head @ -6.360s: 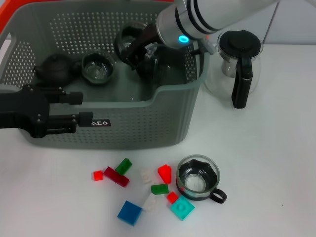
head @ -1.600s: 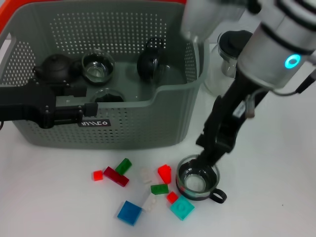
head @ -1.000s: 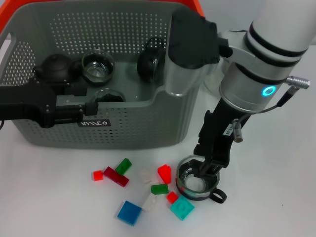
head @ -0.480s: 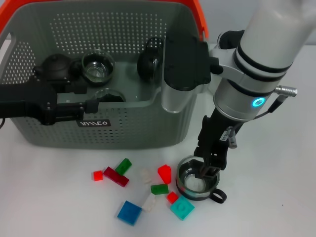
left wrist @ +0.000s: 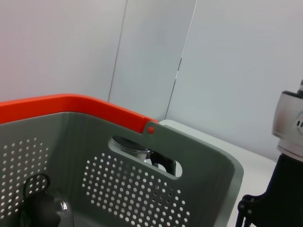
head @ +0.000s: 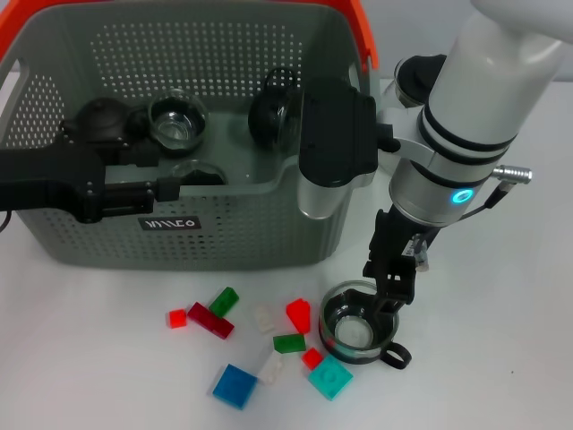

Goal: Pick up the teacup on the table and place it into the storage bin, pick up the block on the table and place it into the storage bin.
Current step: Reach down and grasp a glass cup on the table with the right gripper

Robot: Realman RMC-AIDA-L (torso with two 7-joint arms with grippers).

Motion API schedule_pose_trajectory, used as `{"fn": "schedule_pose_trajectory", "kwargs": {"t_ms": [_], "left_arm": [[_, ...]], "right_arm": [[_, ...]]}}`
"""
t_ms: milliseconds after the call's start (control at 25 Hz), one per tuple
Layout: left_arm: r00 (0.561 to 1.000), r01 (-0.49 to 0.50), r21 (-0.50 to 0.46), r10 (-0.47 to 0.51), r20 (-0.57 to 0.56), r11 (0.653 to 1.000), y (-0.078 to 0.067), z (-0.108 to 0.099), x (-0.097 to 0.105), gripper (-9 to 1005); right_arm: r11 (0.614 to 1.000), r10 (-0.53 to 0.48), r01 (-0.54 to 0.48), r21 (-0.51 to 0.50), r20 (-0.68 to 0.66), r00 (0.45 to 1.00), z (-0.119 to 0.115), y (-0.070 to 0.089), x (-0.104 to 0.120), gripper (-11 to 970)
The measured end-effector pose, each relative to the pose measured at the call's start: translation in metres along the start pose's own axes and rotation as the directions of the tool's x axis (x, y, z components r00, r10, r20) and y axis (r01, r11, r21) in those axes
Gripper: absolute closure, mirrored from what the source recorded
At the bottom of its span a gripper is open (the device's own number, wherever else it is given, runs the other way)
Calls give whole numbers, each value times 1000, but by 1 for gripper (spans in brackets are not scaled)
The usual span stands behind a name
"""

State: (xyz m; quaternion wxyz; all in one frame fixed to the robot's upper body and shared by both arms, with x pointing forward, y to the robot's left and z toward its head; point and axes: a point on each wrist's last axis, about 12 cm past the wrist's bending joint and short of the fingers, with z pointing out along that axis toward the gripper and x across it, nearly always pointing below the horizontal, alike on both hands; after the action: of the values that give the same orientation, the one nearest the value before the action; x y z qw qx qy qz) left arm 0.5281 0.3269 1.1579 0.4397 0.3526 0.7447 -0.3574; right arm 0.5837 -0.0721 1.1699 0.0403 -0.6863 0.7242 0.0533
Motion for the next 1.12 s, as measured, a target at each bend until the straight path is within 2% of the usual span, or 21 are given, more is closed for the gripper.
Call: {"fn": "schedule_pose_trajectory", "kwargs": {"t_ms": [1120], "left_arm": [[1000,5,-4,-5,0,1000,1,0,-1,369]], "right_arm": [[999,43,-43,19,8,999,21,-7,6,474]]}}
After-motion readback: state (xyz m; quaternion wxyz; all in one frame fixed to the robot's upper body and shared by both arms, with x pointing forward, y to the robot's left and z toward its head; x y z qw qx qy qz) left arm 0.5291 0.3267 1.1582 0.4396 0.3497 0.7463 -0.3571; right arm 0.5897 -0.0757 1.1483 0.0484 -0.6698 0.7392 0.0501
